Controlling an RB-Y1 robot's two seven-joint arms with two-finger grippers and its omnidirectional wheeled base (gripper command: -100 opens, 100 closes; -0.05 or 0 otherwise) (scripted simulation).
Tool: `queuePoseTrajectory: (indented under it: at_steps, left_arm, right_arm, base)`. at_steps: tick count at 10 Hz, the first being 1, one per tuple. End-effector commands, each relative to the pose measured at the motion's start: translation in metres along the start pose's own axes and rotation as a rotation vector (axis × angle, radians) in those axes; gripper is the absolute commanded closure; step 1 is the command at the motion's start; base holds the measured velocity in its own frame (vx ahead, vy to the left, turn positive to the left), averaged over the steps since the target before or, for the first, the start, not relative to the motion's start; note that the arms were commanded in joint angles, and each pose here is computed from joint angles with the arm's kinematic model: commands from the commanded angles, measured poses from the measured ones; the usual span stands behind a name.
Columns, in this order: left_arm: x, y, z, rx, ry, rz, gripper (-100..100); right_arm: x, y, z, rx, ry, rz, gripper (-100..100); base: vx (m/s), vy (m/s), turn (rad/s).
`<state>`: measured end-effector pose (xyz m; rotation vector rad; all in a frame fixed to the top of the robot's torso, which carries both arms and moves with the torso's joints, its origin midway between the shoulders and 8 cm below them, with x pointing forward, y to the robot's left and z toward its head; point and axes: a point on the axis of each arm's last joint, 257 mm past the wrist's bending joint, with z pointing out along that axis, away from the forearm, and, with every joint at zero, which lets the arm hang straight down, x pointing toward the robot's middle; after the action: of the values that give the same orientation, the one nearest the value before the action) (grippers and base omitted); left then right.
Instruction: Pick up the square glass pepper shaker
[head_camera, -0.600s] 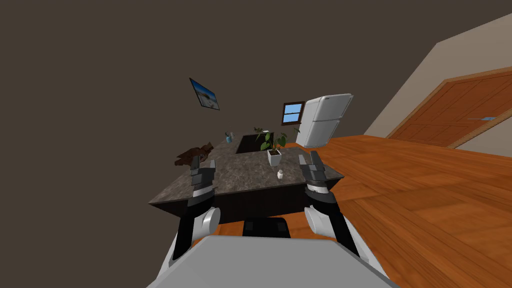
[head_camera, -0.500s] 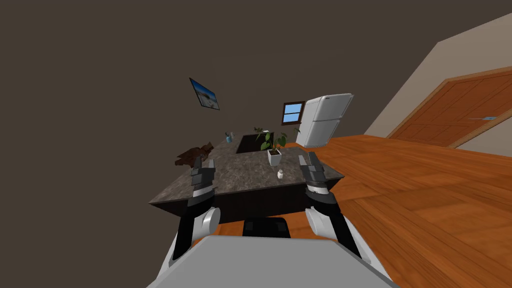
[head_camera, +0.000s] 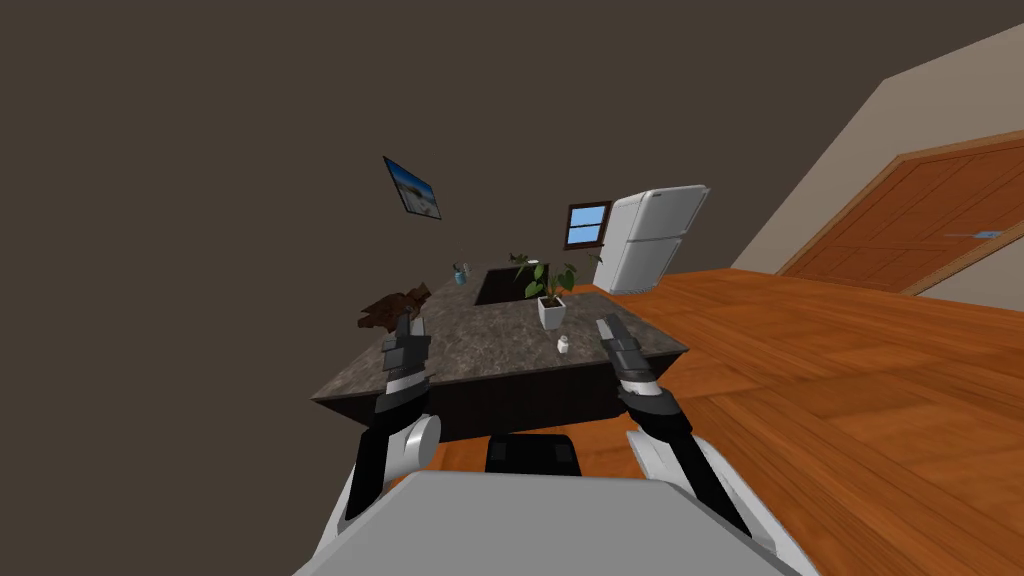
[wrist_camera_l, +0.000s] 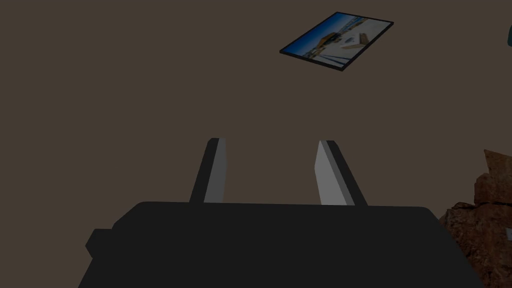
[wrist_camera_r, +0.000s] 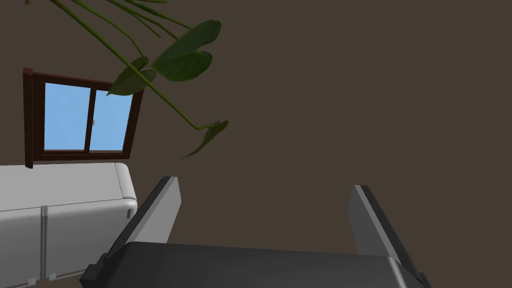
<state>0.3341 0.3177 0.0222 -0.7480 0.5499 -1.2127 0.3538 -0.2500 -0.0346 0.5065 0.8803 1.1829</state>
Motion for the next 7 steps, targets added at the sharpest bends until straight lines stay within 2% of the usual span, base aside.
queuePoseTrajectory:
  at_steps: [1,7]
  left_arm:
    - [0.0,0.0,0.0,0.0,0.0,0.0,0]
    - [0.0,0.0,0.0,0.0,0.0,0.0,0]
  right_arm:
    - [0.003,-0.017,-0.009,0.042,0.052,-0.06,-100]
    - [0.007,-0.091,-0.058,0.225,0.279,-0.311,-100]
  base:
    - [-0.062,0.055,0.022]
    - [-0.052,0.068,0.042]
